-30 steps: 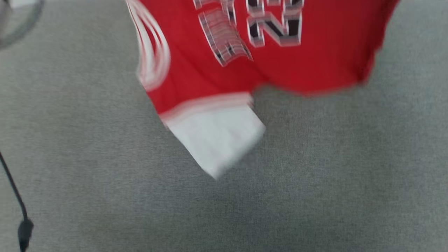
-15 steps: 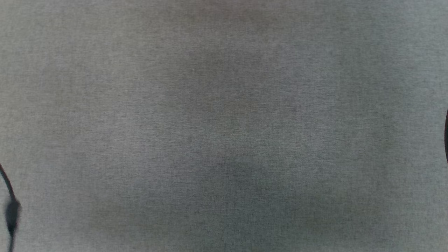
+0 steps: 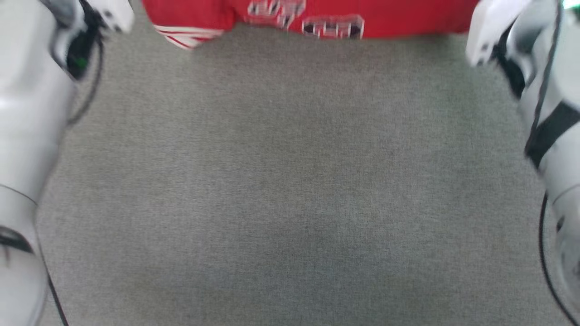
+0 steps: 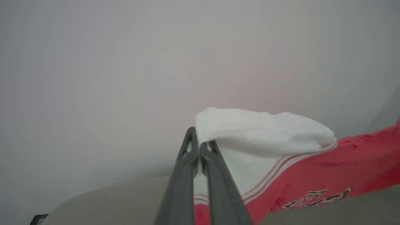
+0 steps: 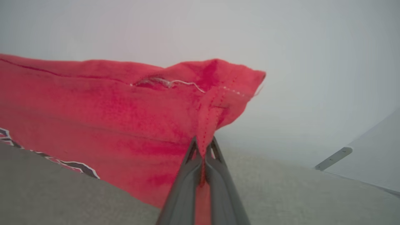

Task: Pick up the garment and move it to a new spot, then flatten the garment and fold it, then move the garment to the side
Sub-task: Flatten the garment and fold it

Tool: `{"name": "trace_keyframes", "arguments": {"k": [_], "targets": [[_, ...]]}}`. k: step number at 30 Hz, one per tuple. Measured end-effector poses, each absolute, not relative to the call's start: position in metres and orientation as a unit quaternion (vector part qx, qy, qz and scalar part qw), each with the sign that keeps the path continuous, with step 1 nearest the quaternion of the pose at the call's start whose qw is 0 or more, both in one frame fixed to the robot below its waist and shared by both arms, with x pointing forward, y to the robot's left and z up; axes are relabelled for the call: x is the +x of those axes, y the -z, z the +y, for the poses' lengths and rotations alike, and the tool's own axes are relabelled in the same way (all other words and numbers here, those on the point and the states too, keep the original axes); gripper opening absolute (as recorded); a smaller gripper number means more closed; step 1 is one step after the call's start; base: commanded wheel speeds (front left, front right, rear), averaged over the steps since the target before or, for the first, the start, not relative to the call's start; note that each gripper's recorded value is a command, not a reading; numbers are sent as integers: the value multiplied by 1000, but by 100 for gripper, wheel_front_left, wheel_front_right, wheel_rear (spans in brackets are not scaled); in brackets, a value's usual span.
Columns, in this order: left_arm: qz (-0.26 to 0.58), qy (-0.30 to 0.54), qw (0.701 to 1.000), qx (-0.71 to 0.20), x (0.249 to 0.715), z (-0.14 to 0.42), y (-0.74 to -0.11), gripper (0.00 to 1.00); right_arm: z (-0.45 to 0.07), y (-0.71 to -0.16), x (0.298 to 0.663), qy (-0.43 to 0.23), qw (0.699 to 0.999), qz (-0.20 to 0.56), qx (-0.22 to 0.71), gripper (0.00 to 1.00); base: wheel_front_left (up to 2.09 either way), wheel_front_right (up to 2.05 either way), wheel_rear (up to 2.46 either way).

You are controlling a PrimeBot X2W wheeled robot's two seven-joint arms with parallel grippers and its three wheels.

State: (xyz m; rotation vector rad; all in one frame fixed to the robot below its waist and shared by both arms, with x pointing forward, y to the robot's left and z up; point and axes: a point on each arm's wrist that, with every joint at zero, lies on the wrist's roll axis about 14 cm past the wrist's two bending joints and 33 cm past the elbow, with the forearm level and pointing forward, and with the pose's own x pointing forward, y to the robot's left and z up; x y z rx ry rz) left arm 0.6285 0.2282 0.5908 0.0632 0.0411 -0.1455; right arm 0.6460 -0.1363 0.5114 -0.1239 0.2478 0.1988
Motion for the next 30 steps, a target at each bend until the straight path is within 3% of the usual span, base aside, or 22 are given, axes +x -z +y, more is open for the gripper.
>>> {"name": "trace_keyframes", "arguments": {"k": [9,15,30], "targets": [[104,81,991,1,575,223,-525,0,-132,-467,600,-101,977,187,-17,0,0,0,0],[141,64,987,-42,540,228,-488,0,-134,-455,579,-103,978,184,-4,0,0,0,0],[107,26,990,-87,485,243,-477,0,-151,-444,522,-114,986,121,-2,0,0,0,0]]}}
